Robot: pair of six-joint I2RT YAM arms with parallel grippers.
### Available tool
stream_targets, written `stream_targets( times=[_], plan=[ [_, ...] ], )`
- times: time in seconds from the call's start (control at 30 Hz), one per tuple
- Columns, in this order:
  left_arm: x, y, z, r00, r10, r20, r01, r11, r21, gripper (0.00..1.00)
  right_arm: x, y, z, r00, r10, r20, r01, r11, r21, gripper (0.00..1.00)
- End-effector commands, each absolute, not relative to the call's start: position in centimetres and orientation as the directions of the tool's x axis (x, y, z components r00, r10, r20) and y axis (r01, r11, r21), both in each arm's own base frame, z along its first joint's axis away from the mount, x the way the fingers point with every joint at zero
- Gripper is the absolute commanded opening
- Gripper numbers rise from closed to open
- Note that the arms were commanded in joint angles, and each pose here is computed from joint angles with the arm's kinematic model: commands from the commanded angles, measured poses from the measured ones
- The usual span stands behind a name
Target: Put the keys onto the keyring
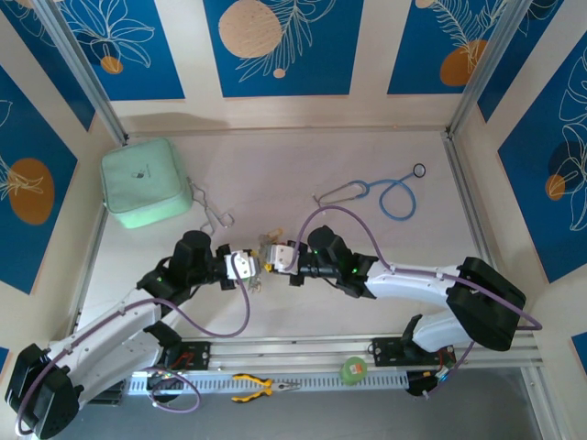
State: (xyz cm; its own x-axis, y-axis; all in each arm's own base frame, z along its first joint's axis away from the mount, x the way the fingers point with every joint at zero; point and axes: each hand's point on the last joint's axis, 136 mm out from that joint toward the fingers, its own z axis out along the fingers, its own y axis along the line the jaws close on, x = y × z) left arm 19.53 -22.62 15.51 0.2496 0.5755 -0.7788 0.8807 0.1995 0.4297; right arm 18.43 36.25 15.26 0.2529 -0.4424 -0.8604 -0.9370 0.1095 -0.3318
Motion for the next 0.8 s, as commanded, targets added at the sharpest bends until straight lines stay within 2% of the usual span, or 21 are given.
stream_targets(
  times=[0.0, 0.27, 0.5, 0.6, 0.77],
  plan=[
    [19.5, -22.9, 17.2, 0.291, 0.551, -0.782, 0.869, 0.191, 0.457, 0.24, 17.8, 36.3, 15.8, 0.28, -0.437, -0.855, -0.935, 0.08, -0.347, 0.0],
    [18.7, -23.4, 17.0, 0.295, 0.533, -0.793, 0.891, 0.147, 0.43, 0.21, 16.8, 35.6, 15.4, 0.302, -0.443, -0.844, -0.935, 0.037, -0.354, 0.0],
    [18.1, -24.0, 17.2, 0.297, 0.503, -0.812, 0.908, 0.114, 0.404, 0.1, 16.4, 35.7, 15.4, 0.312, -0.434, -0.845, -0.936, 0.015, -0.353, 0.0],
    [18.0, -24.0, 17.3, 0.295, 0.496, -0.817, 0.911, 0.112, 0.397, 0.02, 16.5, 35.8, 15.5, 0.304, -0.435, -0.847, -0.937, 0.021, -0.347, 0.0],
    [17.8, -24.2, 17.5, 0.292, 0.484, -0.825, 0.915, 0.109, 0.388, 0.0, 17.0, 36.1, 15.8, 0.292, -0.437, -0.851, -0.937, 0.047, -0.345, 0.12]
  ],
)
